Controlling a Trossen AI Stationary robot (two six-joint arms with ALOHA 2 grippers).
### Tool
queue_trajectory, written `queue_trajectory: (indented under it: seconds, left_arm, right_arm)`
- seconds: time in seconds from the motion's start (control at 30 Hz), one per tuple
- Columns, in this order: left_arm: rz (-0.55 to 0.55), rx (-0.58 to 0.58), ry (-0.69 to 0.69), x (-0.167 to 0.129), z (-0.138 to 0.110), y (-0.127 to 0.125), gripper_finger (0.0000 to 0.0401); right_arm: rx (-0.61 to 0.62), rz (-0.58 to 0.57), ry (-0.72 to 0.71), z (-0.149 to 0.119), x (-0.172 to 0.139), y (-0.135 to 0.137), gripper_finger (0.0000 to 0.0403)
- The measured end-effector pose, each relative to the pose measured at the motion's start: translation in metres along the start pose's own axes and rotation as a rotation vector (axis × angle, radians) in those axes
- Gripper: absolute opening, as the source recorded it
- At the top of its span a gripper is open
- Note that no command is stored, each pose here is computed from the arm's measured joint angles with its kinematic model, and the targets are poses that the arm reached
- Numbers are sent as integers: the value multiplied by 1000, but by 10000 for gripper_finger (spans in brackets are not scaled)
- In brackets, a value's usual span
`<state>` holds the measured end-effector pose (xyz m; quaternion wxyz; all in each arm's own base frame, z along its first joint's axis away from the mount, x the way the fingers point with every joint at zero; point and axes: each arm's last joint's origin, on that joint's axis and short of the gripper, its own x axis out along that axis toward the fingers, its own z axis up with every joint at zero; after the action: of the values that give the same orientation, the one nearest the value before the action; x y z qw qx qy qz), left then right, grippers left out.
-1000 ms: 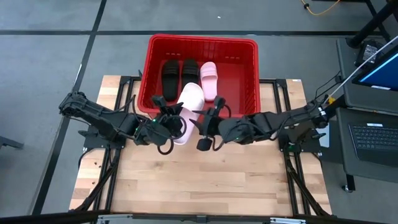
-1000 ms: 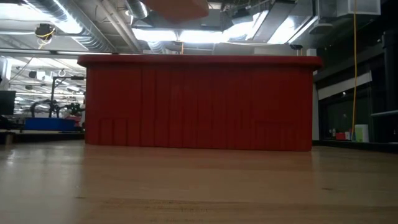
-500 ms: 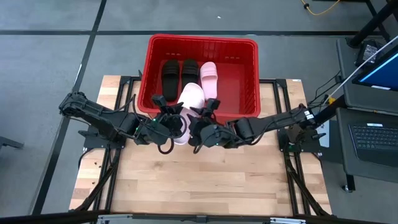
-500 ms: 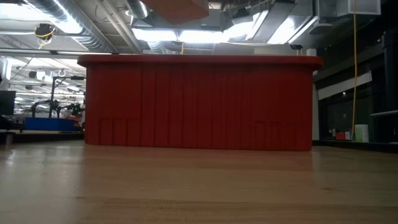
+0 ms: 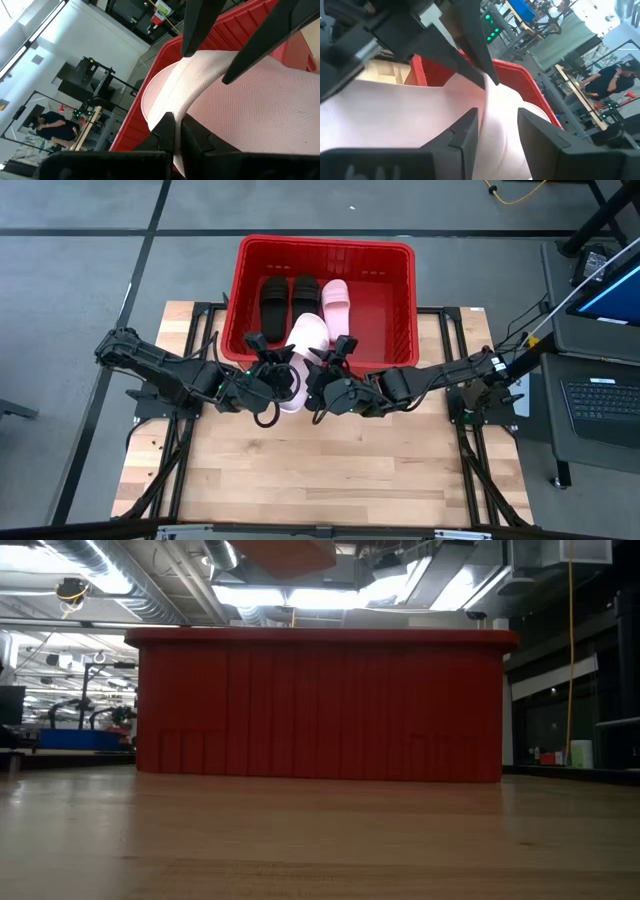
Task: Pick and place slides into bin
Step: Put the pink slide into the red bin
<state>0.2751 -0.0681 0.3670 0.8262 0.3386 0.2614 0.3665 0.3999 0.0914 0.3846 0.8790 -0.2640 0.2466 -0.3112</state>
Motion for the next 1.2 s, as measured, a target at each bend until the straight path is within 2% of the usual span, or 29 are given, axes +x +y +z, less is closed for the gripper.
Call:
queue_trajectory:
  seconds: [0.67, 0.93, 1.2]
  left_arm:
    - [-43, -25, -34, -7, 3, -3, 6]
    - [-40, -25, -29, -5, 2, -2, 6]
    - [-56, -32, -23, 2, 1, -1, 6]
  right_arm:
    - [-18, -7, 47, -7, 8, -5, 137]
    - [4, -8, 36, -5, 8, -5, 110]
    - [37, 1, 9, -2, 9, -6, 107]
